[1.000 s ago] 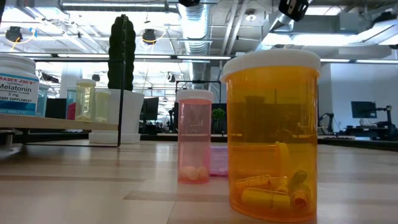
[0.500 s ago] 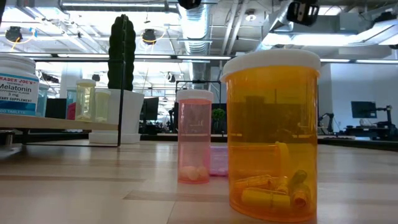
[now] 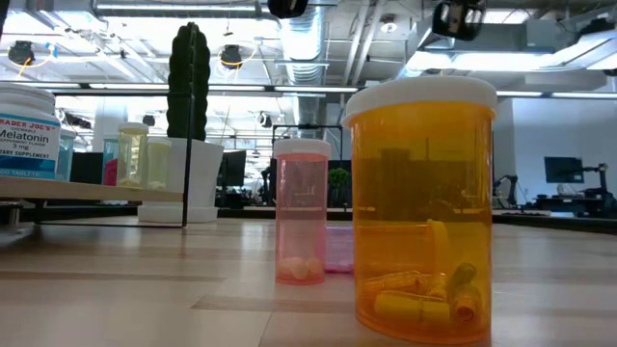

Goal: Pick and place medicine bottles onto shelf by color
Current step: Put the light blue pill bottle on the shelf

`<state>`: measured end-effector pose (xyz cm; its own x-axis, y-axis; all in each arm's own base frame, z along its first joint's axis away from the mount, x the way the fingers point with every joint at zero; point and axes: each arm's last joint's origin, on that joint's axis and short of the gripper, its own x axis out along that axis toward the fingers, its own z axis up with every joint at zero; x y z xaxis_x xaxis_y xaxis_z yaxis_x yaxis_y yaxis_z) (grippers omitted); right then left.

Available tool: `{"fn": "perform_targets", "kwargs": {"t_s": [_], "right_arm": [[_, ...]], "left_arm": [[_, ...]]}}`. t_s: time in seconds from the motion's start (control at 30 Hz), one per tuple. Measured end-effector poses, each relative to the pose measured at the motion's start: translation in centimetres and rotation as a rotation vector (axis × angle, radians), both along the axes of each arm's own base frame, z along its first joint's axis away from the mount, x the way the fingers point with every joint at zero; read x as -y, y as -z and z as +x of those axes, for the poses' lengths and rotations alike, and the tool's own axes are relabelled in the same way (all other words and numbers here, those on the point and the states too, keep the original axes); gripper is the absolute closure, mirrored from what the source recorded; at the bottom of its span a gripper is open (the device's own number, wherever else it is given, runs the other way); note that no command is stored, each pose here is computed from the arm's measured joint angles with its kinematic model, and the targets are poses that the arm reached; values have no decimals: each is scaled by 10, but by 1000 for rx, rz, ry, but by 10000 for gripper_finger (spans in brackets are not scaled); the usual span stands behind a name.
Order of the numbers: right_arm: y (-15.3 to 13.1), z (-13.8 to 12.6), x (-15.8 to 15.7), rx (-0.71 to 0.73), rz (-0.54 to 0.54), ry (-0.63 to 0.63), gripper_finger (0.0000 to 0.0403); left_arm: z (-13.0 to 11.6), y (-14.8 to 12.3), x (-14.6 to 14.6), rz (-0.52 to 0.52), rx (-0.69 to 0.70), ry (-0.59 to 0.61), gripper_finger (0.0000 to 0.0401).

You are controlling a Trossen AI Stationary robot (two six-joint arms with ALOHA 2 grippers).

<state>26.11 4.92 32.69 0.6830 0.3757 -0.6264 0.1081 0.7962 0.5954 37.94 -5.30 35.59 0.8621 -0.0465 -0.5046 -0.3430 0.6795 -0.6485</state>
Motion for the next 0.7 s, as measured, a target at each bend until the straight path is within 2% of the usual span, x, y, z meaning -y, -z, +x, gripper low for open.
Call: {"fn": "perform_targets", "kwargs": {"t_s": [0.33, 0.4, 0.7], "right_arm": [[-17, 20, -3, 57, -47, -43, 290], [-15, 19, -2, 22, -58, -47, 290], [-17, 19, -2, 24, -71, -57, 290]], "left_arm": [[-1, 1, 2, -26, -15, 39, 201], [-1, 1, 3, -28, -17, 42, 202], [-1, 1, 2, -27, -21, 43, 202]]}}
